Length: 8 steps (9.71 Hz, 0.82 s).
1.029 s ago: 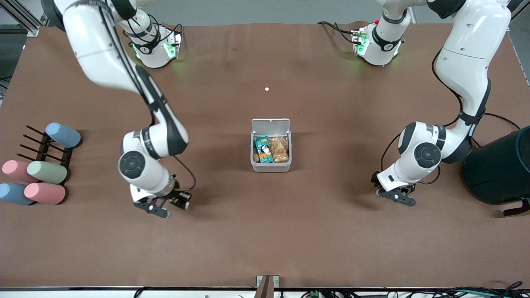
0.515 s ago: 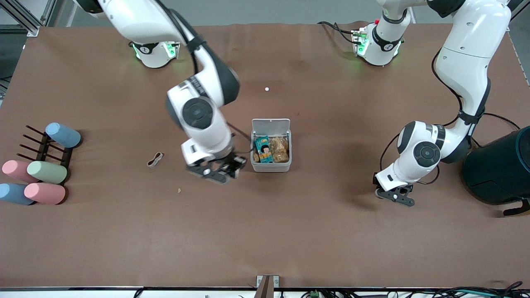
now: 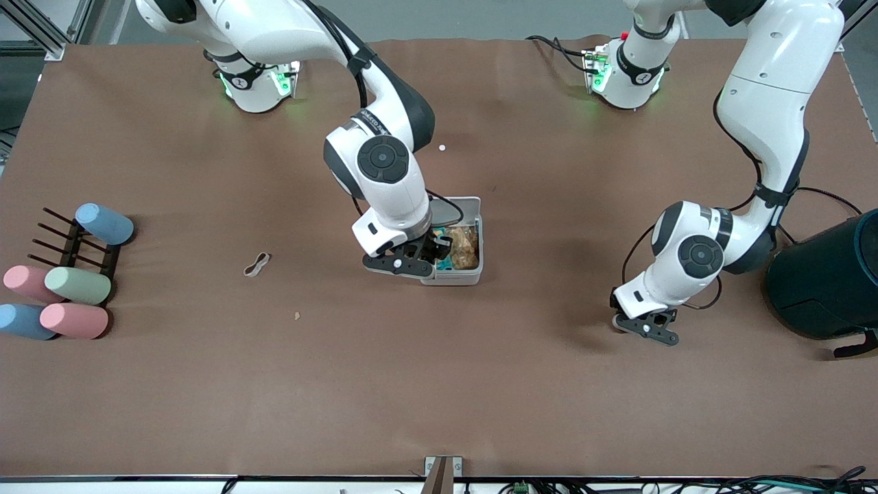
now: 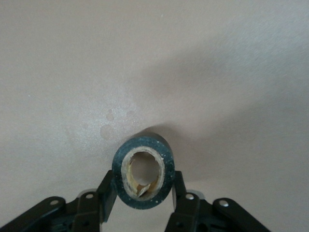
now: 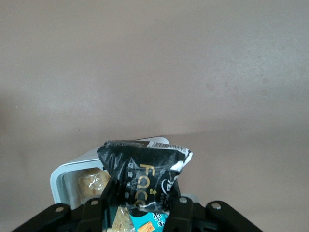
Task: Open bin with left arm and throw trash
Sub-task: 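Carry the dark tape roll over the bin with the left gripper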
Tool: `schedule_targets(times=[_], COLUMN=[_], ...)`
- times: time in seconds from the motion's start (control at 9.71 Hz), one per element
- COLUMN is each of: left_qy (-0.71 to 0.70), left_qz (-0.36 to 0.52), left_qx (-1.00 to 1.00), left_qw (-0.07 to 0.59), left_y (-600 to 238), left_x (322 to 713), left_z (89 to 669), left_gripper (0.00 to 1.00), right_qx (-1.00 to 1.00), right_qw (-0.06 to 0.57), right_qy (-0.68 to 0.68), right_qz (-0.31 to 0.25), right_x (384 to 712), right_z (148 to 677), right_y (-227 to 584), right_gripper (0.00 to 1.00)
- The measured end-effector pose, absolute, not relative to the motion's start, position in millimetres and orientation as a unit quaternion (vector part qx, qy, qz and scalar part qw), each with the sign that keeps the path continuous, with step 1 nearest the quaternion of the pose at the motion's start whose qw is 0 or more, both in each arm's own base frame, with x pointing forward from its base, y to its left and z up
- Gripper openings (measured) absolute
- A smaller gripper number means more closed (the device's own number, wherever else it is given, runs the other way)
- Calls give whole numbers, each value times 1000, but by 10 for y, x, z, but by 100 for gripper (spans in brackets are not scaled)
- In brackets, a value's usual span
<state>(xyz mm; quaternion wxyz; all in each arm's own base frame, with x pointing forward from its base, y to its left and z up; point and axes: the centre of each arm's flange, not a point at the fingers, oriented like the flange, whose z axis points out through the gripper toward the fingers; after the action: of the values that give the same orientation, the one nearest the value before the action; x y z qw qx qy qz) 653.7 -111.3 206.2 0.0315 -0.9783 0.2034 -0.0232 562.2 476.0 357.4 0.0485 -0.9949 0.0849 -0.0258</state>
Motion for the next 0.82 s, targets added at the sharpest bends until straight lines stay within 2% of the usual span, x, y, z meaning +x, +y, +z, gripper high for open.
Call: schedule_targets(times=[0.1,0.41,0.62,0.72,0.82], left_qy=[190,154,123,106,88], left_qz=[-5,33,43,49,52], left_qx=[-981,-987,-991,-993,-995], left_qw=[28,4,-6,-11,-15], left_y=[-1171,-1408,-1785,-2025,-2276], left_x=[6601,6658,6587,6524,6455], left_z=[2205,2590,2846,2966,3080], left_gripper=[46,46,46,46,46], right_qx=[-996,-999,-999,-999,-999], right_qw=[47,24,19,18,18], right_qy=[70,44,36,32,29], right_qz=[-17,14,20,22,24], right_x=[5535,5257,5227,5211,5190], right_z=[3530,3332,3252,3235,3222], right_y=[4844,5021,5029,5042,5062], right_gripper=[40,39,39,41,52])
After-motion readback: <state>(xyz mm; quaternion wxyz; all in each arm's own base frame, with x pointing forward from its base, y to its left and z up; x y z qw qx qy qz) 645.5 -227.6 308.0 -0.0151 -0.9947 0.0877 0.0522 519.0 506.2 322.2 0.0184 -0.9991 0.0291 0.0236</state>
